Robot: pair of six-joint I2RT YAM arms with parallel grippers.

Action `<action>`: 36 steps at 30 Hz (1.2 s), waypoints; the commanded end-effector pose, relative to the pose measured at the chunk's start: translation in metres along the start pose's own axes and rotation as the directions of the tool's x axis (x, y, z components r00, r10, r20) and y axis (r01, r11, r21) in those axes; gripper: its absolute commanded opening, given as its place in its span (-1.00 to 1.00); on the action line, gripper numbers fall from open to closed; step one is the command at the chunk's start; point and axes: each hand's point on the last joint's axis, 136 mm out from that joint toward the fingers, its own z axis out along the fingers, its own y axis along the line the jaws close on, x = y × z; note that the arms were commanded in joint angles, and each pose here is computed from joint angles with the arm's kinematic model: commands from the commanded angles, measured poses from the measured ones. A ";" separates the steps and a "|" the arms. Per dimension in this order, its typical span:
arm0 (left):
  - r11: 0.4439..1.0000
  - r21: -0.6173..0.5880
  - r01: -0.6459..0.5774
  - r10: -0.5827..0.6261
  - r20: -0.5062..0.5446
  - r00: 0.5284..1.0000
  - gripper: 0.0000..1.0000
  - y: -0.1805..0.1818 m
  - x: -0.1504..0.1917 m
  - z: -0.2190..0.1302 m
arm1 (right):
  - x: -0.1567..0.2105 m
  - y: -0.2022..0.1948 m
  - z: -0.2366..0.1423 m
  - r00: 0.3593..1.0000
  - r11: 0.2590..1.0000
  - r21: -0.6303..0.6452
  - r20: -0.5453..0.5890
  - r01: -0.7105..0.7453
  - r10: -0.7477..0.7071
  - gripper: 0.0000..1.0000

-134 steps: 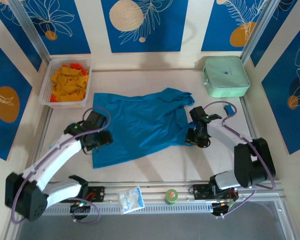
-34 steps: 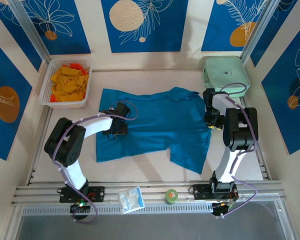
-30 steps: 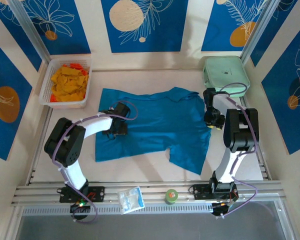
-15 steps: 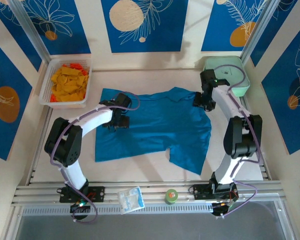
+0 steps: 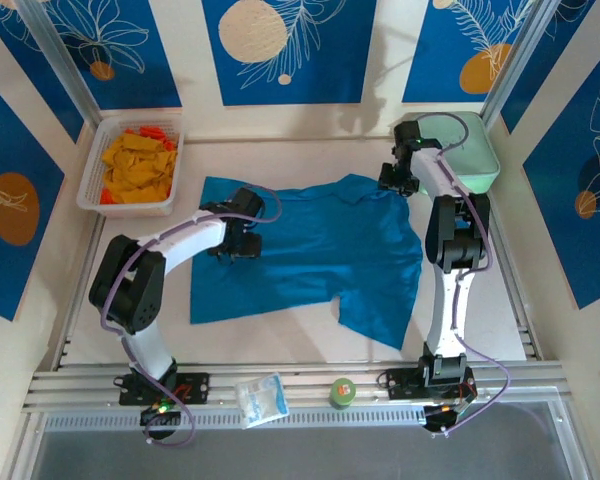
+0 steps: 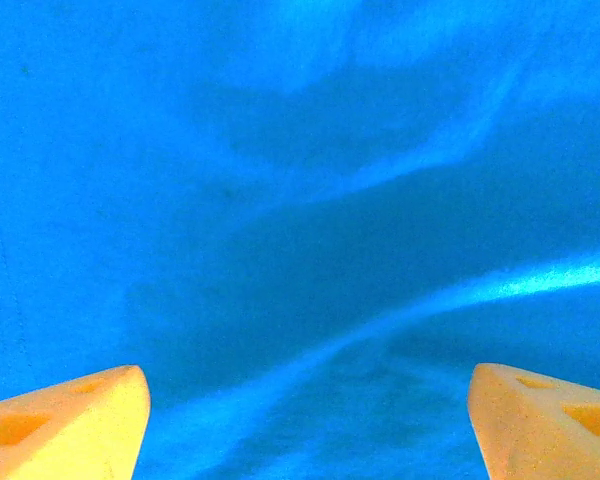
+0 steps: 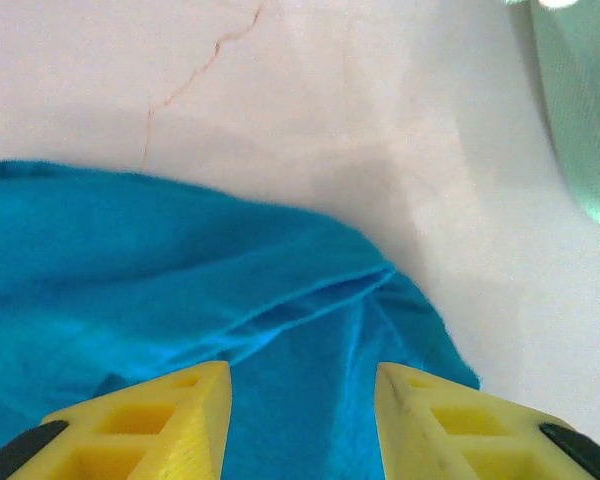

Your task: Fold and stack the t-shirts

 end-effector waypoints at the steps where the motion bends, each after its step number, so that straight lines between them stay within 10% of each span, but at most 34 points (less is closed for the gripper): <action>1: 1.000 0.026 0.007 -0.007 0.008 1.000 0.66 -0.006 0.005 -0.006 | 0.003 -0.004 0.019 0.999 1.000 0.001 -0.046 0.014 -0.014 -0.14; 11: 1.000 0.008 0.007 -0.007 -0.007 1.000 0.66 -0.003 0.015 -0.003 | 0.000 -0.008 0.041 0.997 1.000 -0.012 -0.077 -0.001 0.000 -0.17; 17: 1.000 -0.001 0.005 -0.005 -0.026 1.000 0.65 -0.002 0.021 0.002 | -0.010 -0.005 0.041 0.998 0.999 -0.037 -0.063 -0.005 0.003 -0.76; 25: 1.000 -0.011 0.005 -0.005 -0.038 0.999 0.66 -0.002 0.024 0.006 | -0.037 0.004 0.019 0.999 0.998 -0.049 0.020 0.026 -0.025 -1.00; 36: 1.000 -0.016 0.003 -0.004 -0.072 0.997 0.66 -0.004 0.033 0.021 | -0.104 0.045 -0.008 0.975 0.965 -0.257 0.220 0.050 0.009 -1.00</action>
